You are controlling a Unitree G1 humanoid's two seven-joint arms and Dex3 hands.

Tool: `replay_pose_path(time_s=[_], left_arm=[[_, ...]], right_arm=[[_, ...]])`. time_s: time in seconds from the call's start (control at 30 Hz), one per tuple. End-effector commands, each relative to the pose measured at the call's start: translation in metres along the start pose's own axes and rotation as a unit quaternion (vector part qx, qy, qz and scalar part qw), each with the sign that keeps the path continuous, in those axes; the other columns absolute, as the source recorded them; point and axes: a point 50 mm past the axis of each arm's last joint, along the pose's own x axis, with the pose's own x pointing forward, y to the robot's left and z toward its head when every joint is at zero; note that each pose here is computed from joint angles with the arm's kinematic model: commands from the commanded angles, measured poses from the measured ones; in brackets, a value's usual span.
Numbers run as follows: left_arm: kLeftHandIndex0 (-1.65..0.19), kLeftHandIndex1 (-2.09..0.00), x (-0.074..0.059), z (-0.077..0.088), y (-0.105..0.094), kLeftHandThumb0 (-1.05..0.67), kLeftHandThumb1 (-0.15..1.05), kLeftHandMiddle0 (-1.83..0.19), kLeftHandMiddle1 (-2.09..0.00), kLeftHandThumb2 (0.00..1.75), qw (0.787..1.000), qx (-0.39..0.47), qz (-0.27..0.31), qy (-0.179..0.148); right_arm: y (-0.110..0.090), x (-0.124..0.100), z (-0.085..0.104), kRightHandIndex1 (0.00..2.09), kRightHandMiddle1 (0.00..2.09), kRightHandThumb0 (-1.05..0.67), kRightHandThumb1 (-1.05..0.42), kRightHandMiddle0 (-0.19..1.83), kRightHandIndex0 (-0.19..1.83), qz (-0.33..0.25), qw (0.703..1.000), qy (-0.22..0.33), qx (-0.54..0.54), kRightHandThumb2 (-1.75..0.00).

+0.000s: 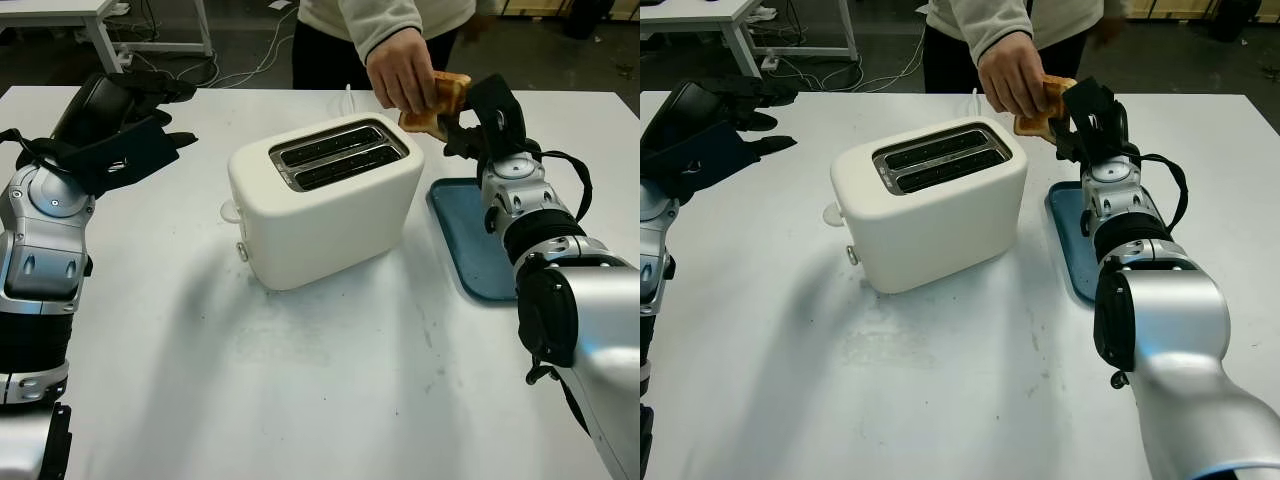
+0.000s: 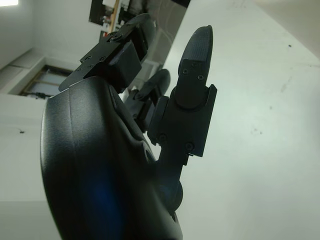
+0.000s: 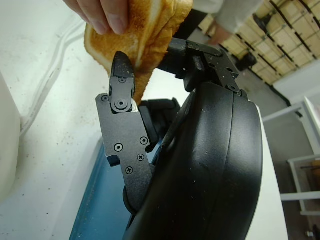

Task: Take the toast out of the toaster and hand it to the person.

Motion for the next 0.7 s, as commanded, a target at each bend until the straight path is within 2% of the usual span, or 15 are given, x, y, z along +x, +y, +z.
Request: replay_pose_path(time_s=[0.0, 0.13, 0.2, 0.23, 0.27, 0.3, 0.33, 0.4, 0.53, 0.67], left_arm=[[-0.69, 0.0, -0.002, -0.002, 0.001, -0.47, 0.92, -0.66, -0.27, 0.08, 1.0, 0.004, 0.0, 0.002], [-0.69, 0.0, -0.002, -0.002, 0.001, -0.46, 0.92, -0.66, -0.26, 0.08, 1.0, 0.002, 0.0, 0.002], [-0.69, 0.0, -0.002, -0.002, 0.001, -0.46, 0.92, -0.66, -0.26, 0.08, 1.0, 0.002, 0.001, 0.001], [-0.69, 0.0, -0.002, -0.002, 0.0, -0.46, 0.92, -0.67, -0.27, 0.08, 1.0, 0.002, 0.001, 0.001], [-0.69, 0.0, -0.003, -0.002, 0.0, -0.46, 0.92, -0.67, -0.27, 0.08, 1.0, 0.002, 0.001, 0.001], [-0.69, 0.0, -0.003, -0.002, 0.0, -0.46, 0.92, -0.67, -0.27, 0.08, 1.0, 0.002, 0.001, 0.001], [-0.69, 0.0, -0.003, -0.002, 0.0, -0.46, 0.92, -0.67, -0.27, 0.08, 1.0, -0.001, 0.002, 0.003], [-0.69, 0.0, -0.003, -0.002, 0.001, -0.44, 0.92, -0.67, -0.26, 0.07, 1.0, -0.002, 0.004, 0.003], [-0.69, 0.0, -0.006, -0.005, 0.002, -0.46, 0.92, -0.66, -0.26, 0.09, 1.0, -0.01, 0.006, 0.007], [-0.67, 0.0, -0.013, -0.01, 0.003, -0.46, 0.92, -0.62, -0.23, 0.1, 0.999, -0.033, 0.012, 0.014]], right_arm=[[0.001, -0.001, -0.003, 1.75, 1.75, -0.18, -0.92, 0.28, 0.63, 0.001, 1.0, 0.002, 0.0, -0.38], [0.002, 0.0, -0.001, 1.75, 1.75, -0.23, -0.92, 0.27, 0.59, 0.009, 1.0, -0.001, -0.003, -0.37], [0.002, 0.0, -0.001, 1.75, 1.75, -0.29, -0.92, 0.27, 0.56, 0.011, 1.0, -0.006, -0.02, -0.29], [0.002, 0.0, 0.0, 1.75, 1.64, -0.39, -0.92, 0.33, 0.52, 0.02, 0.999, -0.009, -0.023, -0.24], [0.002, 0.0, 0.001, 1.38, 1.23, -0.52, -0.92, 0.34, 0.43, 0.031, 0.999, -0.011, -0.024, -0.19], [0.002, 0.0, 0.003, 0.82, 0.66, -0.65, -0.92, 0.37, 0.36, 0.05, 0.998, -0.011, -0.025, -0.17], [0.002, 0.0, 0.004, 0.47, 0.36, -0.73, -0.92, 0.32, 0.31, 0.067, 0.997, -0.011, -0.03, -0.15], [0.002, 0.001, 0.006, 0.1, 0.07, -0.87, -0.92, 0.12, 0.15, 0.083, 0.995, -0.013, -0.045, -0.14], [-0.005, 0.001, 0.01, 0.01, 0.01, -0.91, -0.92, 0.01, 0.06, 0.079, 0.994, -0.031, -0.067, -0.16], [-0.013, -0.001, 0.014, 0.04, 0.04, -0.75, -0.92, 0.1, 0.14, 0.064, 0.994, -0.079, -0.03, -0.19]])
